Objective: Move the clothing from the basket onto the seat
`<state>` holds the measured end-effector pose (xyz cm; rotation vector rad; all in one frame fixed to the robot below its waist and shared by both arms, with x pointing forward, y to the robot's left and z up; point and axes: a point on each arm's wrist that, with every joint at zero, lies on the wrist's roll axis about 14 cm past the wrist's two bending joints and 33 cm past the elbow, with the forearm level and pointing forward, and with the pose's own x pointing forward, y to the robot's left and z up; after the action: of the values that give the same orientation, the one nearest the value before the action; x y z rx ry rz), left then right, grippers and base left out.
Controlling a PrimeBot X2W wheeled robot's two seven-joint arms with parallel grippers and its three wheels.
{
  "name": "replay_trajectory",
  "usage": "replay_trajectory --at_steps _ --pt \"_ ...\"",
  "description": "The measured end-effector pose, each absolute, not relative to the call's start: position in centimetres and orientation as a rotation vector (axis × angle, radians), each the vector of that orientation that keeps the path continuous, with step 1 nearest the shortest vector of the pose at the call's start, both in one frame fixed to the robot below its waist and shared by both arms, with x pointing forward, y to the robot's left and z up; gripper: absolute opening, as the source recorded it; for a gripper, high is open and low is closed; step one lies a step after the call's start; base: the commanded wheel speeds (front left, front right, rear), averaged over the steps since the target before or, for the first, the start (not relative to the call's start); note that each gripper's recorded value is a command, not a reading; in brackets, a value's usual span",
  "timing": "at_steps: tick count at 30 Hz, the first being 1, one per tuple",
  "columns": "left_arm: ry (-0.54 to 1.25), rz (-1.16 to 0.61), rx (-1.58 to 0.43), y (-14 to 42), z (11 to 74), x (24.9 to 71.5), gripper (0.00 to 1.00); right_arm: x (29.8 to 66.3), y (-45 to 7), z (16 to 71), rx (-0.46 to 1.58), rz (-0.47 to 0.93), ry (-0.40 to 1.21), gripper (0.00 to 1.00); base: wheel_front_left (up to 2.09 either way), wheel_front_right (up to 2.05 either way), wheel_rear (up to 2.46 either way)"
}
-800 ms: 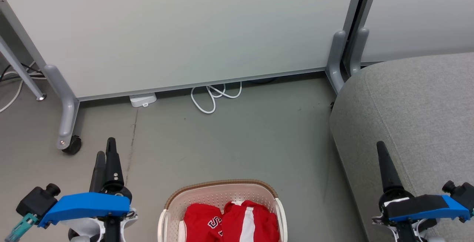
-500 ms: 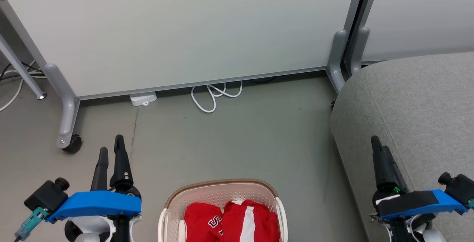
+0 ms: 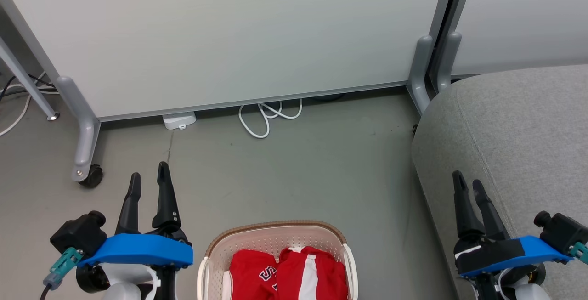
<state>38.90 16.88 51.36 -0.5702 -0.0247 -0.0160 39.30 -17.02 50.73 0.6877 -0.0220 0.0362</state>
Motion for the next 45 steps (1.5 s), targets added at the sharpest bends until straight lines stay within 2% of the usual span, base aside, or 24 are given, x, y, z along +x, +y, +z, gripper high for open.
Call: replay_trajectory --at_steps 45 --pt "-0.117 -0.107 -0.145 14.7 52.7 38.8 1.00 39.7 -14.7 51.4 0.258 0.137 -0.078 1.00 0.00 0.00 0.00"
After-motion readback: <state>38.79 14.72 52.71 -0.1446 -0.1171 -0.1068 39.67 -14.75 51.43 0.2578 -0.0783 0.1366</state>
